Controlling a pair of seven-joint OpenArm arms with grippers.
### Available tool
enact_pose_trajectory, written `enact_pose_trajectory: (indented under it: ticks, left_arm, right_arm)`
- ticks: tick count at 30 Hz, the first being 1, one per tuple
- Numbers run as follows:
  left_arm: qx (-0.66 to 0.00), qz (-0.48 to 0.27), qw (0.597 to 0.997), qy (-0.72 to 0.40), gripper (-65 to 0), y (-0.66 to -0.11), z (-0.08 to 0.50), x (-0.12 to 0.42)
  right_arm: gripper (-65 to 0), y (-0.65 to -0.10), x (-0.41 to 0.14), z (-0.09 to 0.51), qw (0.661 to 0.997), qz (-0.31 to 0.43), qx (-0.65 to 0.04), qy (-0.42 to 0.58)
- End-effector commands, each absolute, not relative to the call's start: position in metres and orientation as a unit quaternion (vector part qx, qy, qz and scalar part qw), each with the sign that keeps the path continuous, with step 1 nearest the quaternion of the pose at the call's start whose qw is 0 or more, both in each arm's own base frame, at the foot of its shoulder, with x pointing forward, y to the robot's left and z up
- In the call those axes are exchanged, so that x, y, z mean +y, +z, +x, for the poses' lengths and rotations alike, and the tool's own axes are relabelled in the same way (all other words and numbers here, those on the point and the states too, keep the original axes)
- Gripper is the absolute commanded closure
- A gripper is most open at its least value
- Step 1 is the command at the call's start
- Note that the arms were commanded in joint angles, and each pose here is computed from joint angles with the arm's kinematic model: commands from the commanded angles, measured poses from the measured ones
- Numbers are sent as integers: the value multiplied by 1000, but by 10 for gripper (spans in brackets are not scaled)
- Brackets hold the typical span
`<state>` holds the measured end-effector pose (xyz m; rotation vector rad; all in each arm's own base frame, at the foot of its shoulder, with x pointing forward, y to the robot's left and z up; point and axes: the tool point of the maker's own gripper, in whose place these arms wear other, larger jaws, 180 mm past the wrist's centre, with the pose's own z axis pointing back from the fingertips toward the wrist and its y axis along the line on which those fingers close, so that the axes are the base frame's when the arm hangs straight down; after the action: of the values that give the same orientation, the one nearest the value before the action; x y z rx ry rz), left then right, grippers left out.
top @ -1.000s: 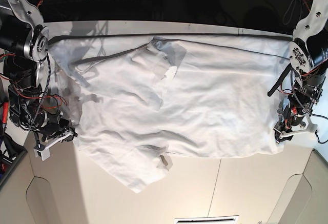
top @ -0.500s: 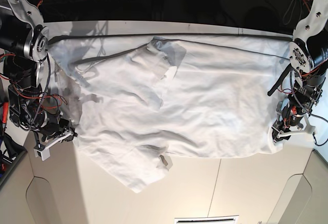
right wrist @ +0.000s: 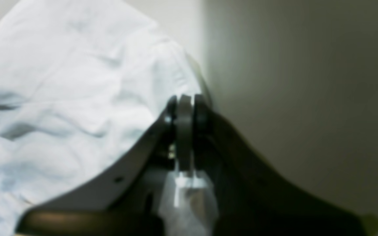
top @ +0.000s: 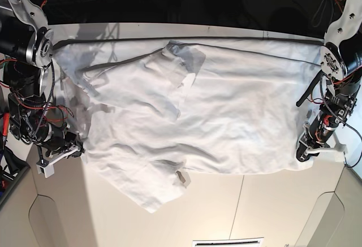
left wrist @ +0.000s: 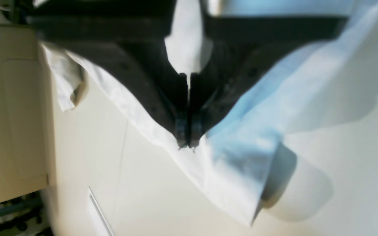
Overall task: Layout the t-shirt on the table in an organized manner, then fold the t-shirt properly
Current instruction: 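Grasp the shirt's side edge with the left gripper and tug outward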
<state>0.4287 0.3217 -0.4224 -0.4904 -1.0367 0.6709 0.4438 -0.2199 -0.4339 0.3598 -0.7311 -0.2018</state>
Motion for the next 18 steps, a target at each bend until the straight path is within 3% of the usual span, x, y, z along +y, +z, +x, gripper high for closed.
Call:
enact_pose_trajectory:
  ticks: [1,7,11,14,18]
  left_arm:
    - [-519,-237,764,301,0,-392,442,338]
    - [-526,-236,755,314,0,-380,433,366]
    - [-513,-210,782,285,0,-390,426,367]
    - [-506,-179,803,259,-153,-401,420,367]
    - [-484,-100,828,263,-173,-428,398,385]
  right_arm:
    - [0,-403,-224,466,896,183,-396,-87]
    - [0,-378,-220,475,890,186,-413,-53]
    - [0,-375,-219,476,887,189,-417,-54]
    - [0,-376,-219,476,888,189,-415,-54]
    - [0,-377,-226,474,892,178,-413,-50]
